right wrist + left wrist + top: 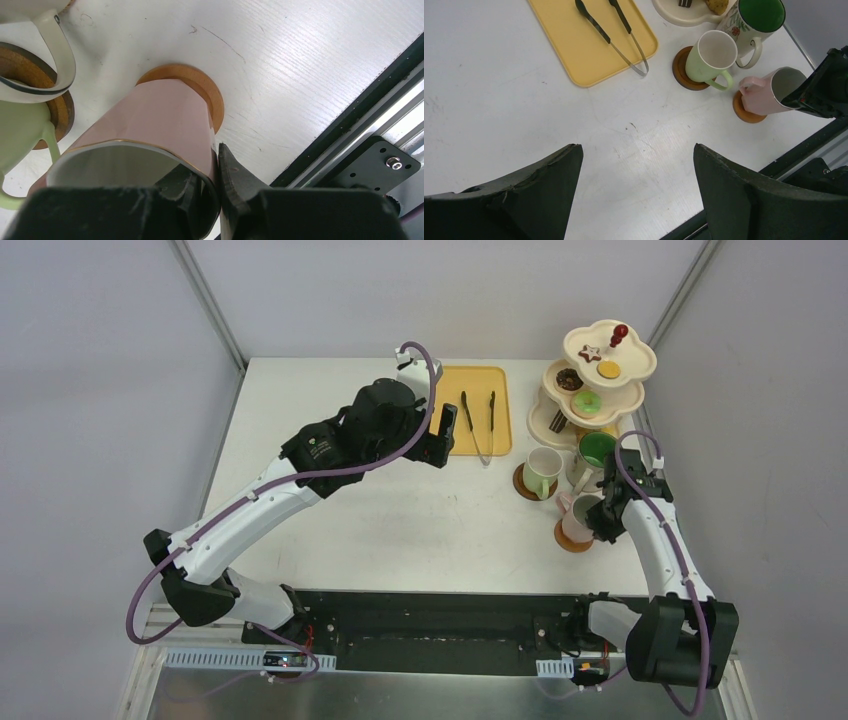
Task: Serve the afternoon tea
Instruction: Place the cup on the coaster.
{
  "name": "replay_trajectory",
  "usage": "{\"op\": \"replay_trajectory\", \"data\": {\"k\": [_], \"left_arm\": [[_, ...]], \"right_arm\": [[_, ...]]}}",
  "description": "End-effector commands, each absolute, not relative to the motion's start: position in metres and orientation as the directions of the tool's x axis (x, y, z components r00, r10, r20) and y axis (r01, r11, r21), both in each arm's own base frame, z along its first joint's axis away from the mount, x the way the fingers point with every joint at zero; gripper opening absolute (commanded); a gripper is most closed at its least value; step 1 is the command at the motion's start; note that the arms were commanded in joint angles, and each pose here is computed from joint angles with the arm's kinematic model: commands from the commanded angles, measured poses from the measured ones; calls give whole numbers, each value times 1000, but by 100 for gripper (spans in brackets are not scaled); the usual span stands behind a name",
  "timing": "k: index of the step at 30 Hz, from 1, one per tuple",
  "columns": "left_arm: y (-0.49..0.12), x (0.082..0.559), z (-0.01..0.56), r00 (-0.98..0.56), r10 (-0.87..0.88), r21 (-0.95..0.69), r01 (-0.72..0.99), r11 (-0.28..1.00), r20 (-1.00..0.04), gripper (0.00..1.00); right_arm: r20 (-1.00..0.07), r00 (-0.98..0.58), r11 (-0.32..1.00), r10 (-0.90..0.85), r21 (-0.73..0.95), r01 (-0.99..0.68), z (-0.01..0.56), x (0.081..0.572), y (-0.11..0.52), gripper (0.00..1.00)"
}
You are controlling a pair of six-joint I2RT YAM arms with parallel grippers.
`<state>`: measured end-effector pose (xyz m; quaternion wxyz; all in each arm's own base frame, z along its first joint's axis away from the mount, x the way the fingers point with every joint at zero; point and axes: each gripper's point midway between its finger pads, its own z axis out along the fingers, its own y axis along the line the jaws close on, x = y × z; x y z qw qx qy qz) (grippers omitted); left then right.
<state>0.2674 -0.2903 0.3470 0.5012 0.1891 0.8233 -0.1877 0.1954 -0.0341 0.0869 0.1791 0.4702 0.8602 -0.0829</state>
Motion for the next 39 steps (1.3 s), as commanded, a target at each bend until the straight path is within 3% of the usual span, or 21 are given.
{"op": "replay_trajectory", "data": {"k": [1, 8, 15, 27, 36, 39], "left_arm": [[-293, 267, 360, -397, 116, -116, 513, 851, -910, 84], [-292, 266, 362, -396, 112, -119, 514, 849, -911, 84], [-292, 266, 362, -396, 104, -124, 510, 852, -912, 84], [-298, 271, 363, -393, 115, -115, 516, 848, -912, 84], [-300, 278, 369, -380, 113, -108, 514, 851, -918, 84], [-300, 279, 372, -376, 107, -110, 512, 852, -920, 84]], "right_arm": [[-412, -444, 516, 796, 79, 853, 98, 200, -35, 0], [-401, -448, 507, 799, 49, 861, 94, 197, -36, 0], [-375, -459, 507, 805, 34, 861, 88, 192, -33, 14], [-370, -492, 557, 788, 89, 826, 103, 198, -25, 72], [-396, -537, 631, 744, 153, 761, 143, 200, -19, 96], [-406, -544, 645, 734, 168, 746, 154, 198, -18, 99]]}}
